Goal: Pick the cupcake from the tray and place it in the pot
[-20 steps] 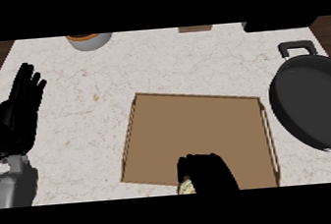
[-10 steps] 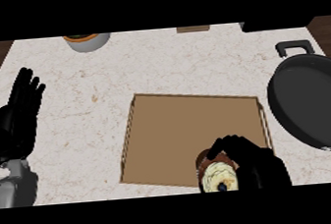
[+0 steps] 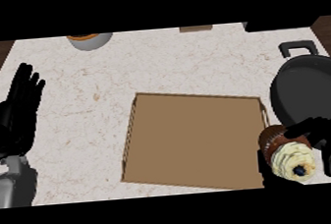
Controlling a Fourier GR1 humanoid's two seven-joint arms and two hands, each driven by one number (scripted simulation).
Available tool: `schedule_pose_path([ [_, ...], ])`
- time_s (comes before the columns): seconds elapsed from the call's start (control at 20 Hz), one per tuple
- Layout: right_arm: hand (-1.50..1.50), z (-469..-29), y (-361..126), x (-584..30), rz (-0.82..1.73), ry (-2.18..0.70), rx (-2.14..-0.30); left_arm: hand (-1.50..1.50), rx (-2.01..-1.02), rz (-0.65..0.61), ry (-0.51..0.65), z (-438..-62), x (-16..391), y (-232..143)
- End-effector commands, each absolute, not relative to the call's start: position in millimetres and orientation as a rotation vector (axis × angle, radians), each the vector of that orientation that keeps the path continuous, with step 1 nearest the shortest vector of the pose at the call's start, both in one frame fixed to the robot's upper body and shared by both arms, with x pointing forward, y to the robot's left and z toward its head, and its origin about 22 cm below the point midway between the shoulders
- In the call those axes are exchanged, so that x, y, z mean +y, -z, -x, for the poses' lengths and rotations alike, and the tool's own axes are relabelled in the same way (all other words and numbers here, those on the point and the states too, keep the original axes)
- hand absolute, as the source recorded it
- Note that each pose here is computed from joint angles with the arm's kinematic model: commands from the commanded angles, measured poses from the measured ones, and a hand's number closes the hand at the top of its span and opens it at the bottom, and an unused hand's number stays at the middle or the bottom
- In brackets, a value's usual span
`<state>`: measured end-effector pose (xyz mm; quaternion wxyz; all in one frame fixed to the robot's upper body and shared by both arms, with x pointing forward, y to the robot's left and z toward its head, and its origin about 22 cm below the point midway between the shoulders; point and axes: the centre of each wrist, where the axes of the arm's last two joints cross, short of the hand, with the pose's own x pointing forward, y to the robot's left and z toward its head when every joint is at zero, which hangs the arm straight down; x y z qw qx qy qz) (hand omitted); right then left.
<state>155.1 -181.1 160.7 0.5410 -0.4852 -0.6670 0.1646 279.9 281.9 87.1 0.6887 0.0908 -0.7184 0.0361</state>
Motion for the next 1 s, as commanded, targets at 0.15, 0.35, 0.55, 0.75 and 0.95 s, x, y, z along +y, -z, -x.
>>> schedule_pose_path([
  [0.15,1.50,-178,-166,-240,1.107,-0.249,-1.607,0.00,-1.610,-0.189,-0.106,-287,284,-83],
  [0.35,1.50,-195,-168,-276,1.036,-0.181,-1.595,0.00,-1.620,-0.187,-0.069,-279,292,-86],
  [0.55,1.50,-217,-128,-305,0.984,-0.087,-1.621,0.00,-1.617,-0.224,-0.079,-279,271,-80],
  [0.75,1.50,-236,-120,-338,1.432,-0.374,-1.402,0.00,-1.622,-0.178,-0.057,-283,285,-82],
  [0.95,1.50,-264,-94,-337,1.520,-0.401,-1.341,0.00,-1.612,-0.181,-0.058,-288,277,-95],
])
